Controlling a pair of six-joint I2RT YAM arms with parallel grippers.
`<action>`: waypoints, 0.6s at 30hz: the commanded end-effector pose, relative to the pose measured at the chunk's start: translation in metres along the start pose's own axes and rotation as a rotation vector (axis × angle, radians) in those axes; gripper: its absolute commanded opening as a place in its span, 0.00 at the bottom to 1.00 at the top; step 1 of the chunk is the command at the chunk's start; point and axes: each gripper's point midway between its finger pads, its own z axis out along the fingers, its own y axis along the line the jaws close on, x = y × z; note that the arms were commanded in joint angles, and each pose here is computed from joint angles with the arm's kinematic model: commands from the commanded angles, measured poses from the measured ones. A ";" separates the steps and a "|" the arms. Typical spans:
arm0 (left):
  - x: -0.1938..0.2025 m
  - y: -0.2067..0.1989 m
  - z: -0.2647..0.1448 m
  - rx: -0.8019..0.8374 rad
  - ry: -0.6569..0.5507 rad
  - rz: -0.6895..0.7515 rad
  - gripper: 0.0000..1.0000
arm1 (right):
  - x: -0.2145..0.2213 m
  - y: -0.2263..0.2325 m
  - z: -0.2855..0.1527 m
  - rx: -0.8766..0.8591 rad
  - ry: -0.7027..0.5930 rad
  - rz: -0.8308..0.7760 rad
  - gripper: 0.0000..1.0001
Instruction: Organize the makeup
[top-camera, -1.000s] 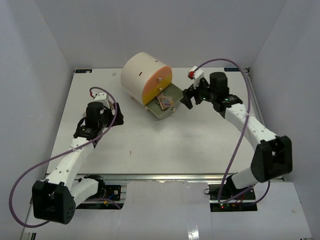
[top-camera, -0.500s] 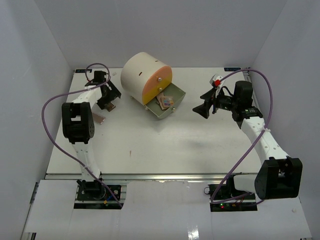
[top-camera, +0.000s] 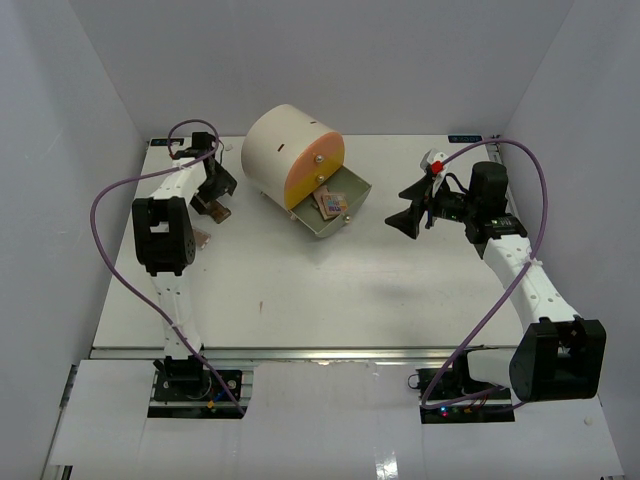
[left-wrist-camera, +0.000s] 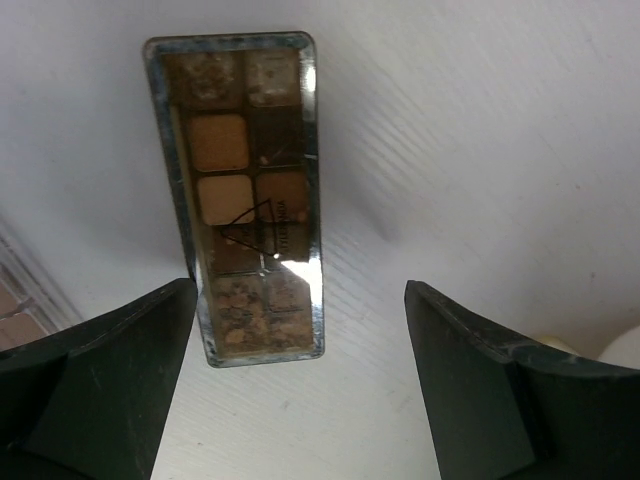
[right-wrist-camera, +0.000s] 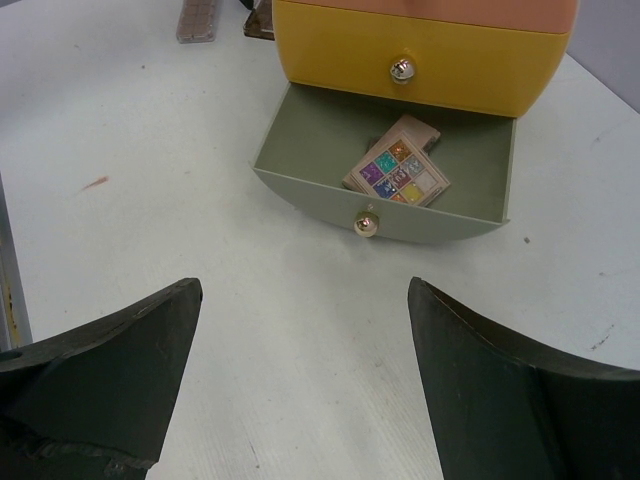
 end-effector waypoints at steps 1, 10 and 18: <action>-0.023 0.017 -0.034 -0.048 -0.098 -0.001 0.96 | -0.004 0.002 -0.002 -0.013 -0.015 -0.027 0.90; -0.007 0.021 -0.003 -0.010 0.015 0.038 0.70 | 0.000 -0.002 -0.002 -0.001 -0.007 -0.013 0.90; -0.012 0.022 -0.005 0.026 0.019 0.033 0.42 | 0.001 -0.003 -0.004 -0.003 -0.009 0.000 0.90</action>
